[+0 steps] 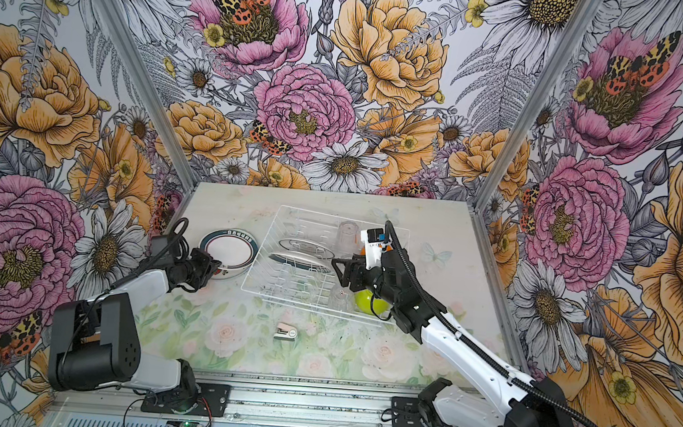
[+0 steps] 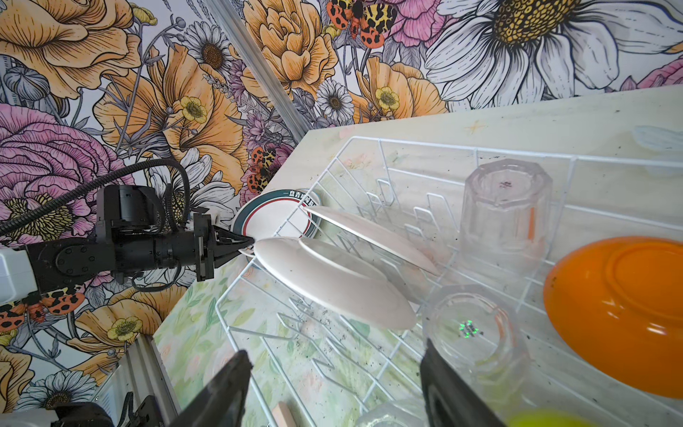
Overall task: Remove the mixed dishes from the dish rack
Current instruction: 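Carry the plate with the left gripper and lower it flat onto the table, then open the left gripper and raise it off the plate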
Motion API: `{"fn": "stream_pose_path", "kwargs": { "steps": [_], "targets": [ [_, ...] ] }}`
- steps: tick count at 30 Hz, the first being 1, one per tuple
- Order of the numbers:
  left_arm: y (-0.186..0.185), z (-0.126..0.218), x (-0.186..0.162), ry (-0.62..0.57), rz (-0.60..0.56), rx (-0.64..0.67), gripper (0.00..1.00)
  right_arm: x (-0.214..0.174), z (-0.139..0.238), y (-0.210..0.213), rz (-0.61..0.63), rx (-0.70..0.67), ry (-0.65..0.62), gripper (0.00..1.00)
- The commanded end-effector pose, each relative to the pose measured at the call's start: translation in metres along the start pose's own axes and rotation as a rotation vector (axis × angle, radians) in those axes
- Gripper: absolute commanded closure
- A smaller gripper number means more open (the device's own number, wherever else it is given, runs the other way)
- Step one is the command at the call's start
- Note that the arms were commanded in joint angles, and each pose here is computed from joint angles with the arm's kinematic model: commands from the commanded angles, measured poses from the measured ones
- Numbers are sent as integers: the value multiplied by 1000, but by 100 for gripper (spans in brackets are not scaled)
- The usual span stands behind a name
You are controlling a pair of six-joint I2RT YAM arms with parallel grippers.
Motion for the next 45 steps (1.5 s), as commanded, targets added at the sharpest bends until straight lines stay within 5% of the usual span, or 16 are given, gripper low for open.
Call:
{"fn": "stream_pose_path", "kwargs": {
  "steps": [1, 6, 7, 9, 13, 18, 27, 36, 45],
  "targets": [
    [-14, 3, 6, -5, -54, -32, 100, 3, 6, -2, 8, -14, -27, 27],
    [-14, 2, 9, -11, -60, -7, 100, 0, 6, -2, -5, -12, -21, 27],
    [-13, 2, 9, -11, -61, 4, 91, -1, 6, -3, -6, -14, -20, 27],
    [-11, 2, 10, -11, -72, 41, 54, -2, 7, -3, -7, -14, -20, 27],
    [-6, 4, 11, -22, -89, 90, 25, -3, 8, -4, -13, -26, -22, 27],
    [-4, 4, 12, -27, -95, 99, 3, -6, 10, -5, -16, -29, -20, 27],
    [-5, 7, 10, -22, -101, 96, 1, -10, 11, -6, -23, -31, -8, 27],
    [-19, 53, -8, -71, -197, 4, 1, -18, 12, -3, -12, 2, 37, 27],
    [-33, 107, -69, -133, -409, -208, 1, -25, -1, 1, -6, 37, 98, 28]
  ]
}}
Point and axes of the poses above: each gripper's point midway between its finger pads, its own z axis back along the fingers, its own y axis along the line the jaws close on, x = y × z, the point moved 7 cm from there along z, back along the fingers, and after that the axes turned 14 degrees about z, right-handed, at the moved point
